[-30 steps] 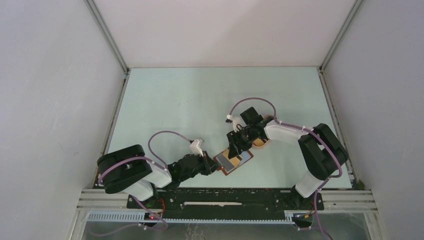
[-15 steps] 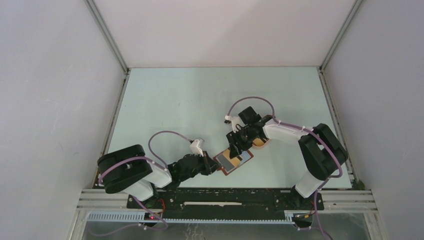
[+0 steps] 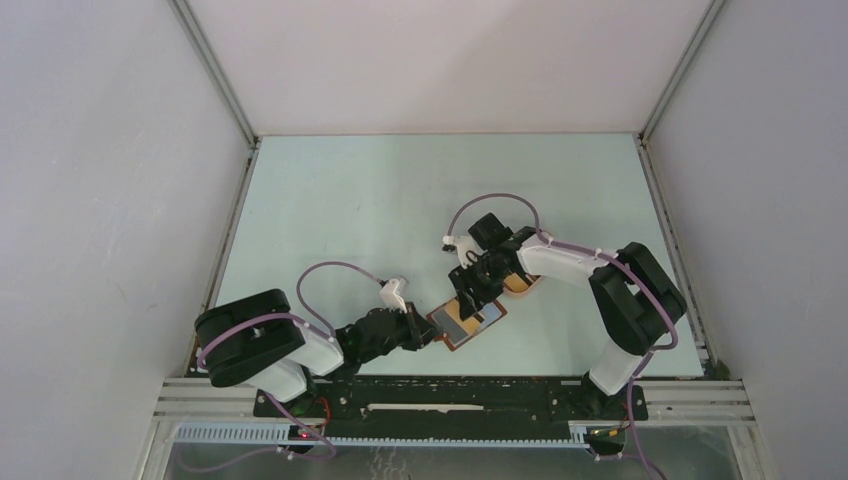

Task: Put the credit cards into the card holder
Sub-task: Insert the credit card into the card holder.

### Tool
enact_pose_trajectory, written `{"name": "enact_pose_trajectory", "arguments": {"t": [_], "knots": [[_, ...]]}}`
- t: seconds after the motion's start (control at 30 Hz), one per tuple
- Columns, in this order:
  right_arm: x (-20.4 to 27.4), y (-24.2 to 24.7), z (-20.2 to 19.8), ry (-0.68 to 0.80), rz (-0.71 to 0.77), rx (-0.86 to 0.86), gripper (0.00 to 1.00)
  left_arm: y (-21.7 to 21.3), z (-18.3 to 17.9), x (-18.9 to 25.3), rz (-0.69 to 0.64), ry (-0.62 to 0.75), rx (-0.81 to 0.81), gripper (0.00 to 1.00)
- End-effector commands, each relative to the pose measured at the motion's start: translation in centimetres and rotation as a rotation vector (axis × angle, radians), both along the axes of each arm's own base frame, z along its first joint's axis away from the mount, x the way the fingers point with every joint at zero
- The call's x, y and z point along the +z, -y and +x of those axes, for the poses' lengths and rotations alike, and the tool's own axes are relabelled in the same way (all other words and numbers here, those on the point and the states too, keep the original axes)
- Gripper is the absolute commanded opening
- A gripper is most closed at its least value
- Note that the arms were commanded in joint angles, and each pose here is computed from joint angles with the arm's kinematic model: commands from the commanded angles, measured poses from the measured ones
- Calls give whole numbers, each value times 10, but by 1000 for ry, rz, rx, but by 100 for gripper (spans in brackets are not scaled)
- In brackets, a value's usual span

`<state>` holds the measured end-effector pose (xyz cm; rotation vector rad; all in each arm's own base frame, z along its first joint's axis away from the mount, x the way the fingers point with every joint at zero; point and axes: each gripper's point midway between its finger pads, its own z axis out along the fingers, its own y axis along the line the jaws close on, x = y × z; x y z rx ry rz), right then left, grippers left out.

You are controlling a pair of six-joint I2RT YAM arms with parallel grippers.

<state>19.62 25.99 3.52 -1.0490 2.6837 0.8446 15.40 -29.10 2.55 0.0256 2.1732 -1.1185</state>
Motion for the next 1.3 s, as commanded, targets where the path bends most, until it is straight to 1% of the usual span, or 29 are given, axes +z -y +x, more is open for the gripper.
{"name": "enact_pose_trajectory", "arguments": {"t": [0.0,0.5,0.97,1.27], "knots": [[6,-6,1,10,2,35,59,-1,2,2,-13,4,12,6],[3,-3,-3,-22,-29,51,55,-1,2,2,-16,5,9,6],[2,-3,-13,-23,-45,114,54,-1,2,2,-16,5,10,6],[3,-5,-19,-35,-31,146,53,-1,2,1,-13,3,10,5]]}}
